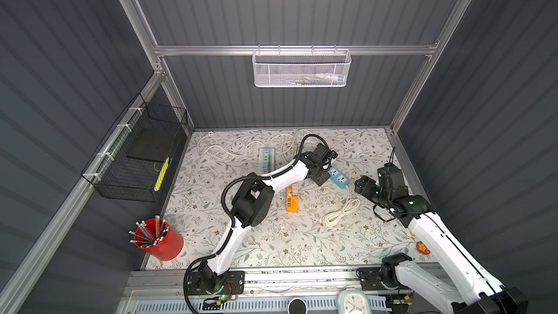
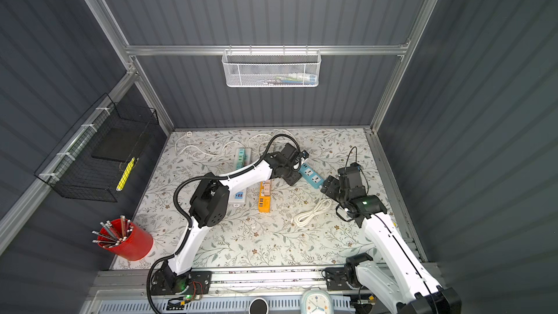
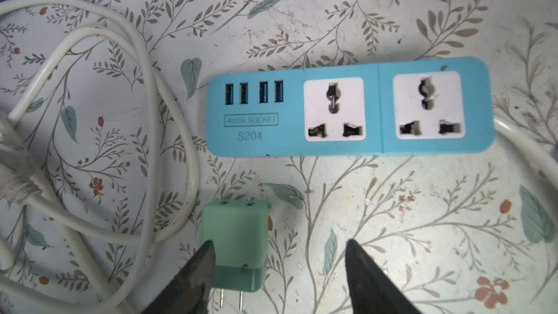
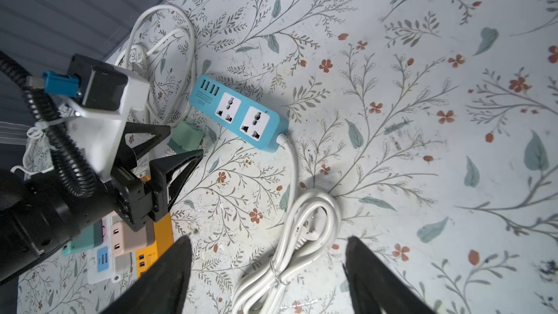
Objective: Insert plugs into power strip
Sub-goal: Pick up the plug from the top-center of the table.
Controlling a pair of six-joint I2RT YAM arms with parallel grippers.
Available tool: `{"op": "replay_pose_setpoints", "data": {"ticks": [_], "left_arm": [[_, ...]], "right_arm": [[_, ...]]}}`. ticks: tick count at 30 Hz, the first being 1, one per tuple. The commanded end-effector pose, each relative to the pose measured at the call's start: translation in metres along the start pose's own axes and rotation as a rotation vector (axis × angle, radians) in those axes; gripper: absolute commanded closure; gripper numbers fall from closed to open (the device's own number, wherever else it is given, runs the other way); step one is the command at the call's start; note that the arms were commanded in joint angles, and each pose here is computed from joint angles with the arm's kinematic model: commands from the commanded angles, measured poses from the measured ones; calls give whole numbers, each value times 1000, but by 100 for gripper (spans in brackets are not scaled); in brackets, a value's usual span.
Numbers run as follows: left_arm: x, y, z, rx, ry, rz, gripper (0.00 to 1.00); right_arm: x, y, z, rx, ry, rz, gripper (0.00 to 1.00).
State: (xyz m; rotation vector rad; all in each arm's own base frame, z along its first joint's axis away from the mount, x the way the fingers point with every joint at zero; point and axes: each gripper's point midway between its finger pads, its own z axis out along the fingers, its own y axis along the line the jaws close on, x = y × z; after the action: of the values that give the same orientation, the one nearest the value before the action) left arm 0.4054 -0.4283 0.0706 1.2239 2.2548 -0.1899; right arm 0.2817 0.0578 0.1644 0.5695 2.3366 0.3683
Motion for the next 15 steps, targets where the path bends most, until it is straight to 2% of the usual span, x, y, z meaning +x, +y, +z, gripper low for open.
{"op": "replay_pose_setpoints", "data": {"ticks": [1, 7, 15], "left_arm": [[15, 8, 7, 16, 71, 7, 31], [30, 8, 24, 25, 146, 26, 37], [35, 7, 34, 45, 162, 0, 41]], "right_arm": [[2, 0, 2, -9, 27, -39, 20], [1, -1, 12, -24, 46, -34, 19], [13, 1, 21, -63, 80, -17, 19]]}}
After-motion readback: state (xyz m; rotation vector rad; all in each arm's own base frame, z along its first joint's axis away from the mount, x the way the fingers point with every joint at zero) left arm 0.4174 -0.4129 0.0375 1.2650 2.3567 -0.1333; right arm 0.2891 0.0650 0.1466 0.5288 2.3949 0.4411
